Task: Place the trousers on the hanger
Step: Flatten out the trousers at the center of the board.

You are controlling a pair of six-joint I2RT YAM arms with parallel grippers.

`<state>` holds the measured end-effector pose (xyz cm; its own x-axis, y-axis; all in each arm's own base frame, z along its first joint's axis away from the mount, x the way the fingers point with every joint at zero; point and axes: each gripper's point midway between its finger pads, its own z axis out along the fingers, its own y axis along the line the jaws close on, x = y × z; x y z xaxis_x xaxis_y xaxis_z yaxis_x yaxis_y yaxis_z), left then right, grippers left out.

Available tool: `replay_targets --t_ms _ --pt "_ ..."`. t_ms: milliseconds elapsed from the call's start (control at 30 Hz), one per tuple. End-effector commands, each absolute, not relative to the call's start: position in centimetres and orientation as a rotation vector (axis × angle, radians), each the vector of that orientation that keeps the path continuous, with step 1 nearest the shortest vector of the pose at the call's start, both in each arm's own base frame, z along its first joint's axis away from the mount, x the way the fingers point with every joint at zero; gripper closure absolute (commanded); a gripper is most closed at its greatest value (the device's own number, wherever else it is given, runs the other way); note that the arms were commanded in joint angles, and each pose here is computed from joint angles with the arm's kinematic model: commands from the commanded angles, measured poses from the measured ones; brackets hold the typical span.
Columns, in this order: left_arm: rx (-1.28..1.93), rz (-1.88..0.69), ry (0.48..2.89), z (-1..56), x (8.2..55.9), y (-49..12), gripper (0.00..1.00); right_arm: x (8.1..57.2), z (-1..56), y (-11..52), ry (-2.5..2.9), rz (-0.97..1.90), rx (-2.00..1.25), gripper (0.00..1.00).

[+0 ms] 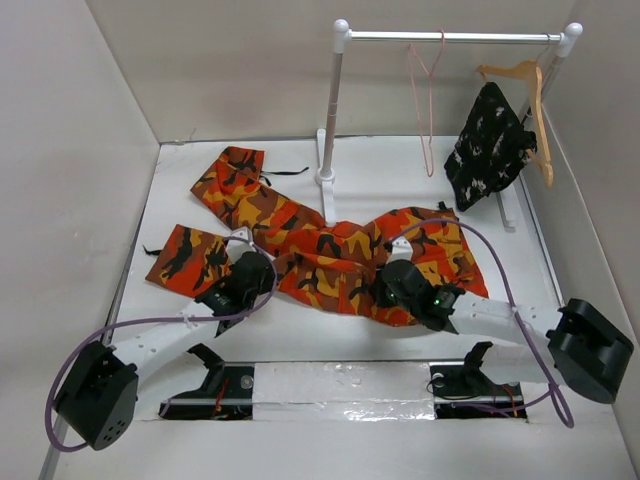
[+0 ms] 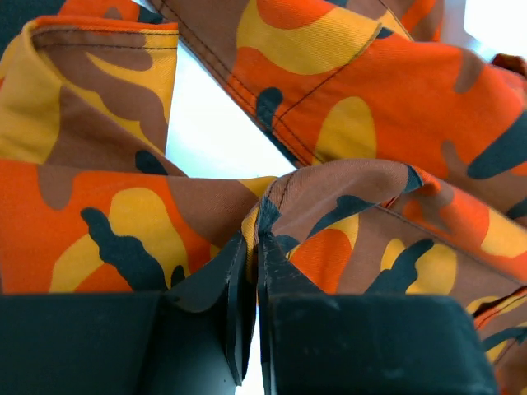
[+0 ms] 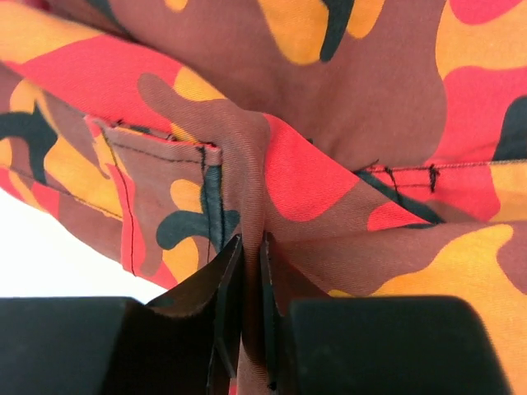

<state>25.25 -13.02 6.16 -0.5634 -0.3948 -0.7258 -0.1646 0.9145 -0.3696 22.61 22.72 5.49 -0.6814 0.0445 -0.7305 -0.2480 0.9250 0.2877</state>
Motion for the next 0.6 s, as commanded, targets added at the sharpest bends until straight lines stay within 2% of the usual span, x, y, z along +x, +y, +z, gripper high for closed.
replay_targets --t_ms 0,200,233,267,300,333,400,567 --pt "-0.404 -0.356 2.144 7.7 25.0 -12.8 1.0 21.0 5.7 21.9 2.265 0.447 -0.035 0.87" --pt "-0.512 -0.388 2.031 12.1 23.8 -10.7 1.0 17.9 5.2 21.3 2.306 0.514 0.034 0.87" --pt "-0.528 -0.391 2.016 12.6 23.7 -10.4 0.86 17.1 4.7 21.4 2.319 0.533 0.022 0.87" --pt "-0.549 -0.38 1.993 13.1 23.7 -9.9 0.53 16.9 4.7 21.3 2.318 0.55 0.034 0.87" --pt "-0.574 -0.392 1.962 14.0 23.9 -9.6 0.38 16.4 5.0 21.6 2.312 0.594 0.041 0.83" --pt "-0.578 -0.405 1.942 14.6 24.1 -9.6 0.28 16.1 4.6 21.4 2.317 0.594 0.034 0.79" --pt "-0.603 -0.428 1.886 16.1 25.5 -9.7 0.2 16.0 4.9 21.1 2.307 0.6 0.049 0.69" --pt "-0.705 -0.433 1.837 18.0 30.1 -8.1 0.21 16.2 7.4 20.3 2.243 0.625 0.057 0.55"
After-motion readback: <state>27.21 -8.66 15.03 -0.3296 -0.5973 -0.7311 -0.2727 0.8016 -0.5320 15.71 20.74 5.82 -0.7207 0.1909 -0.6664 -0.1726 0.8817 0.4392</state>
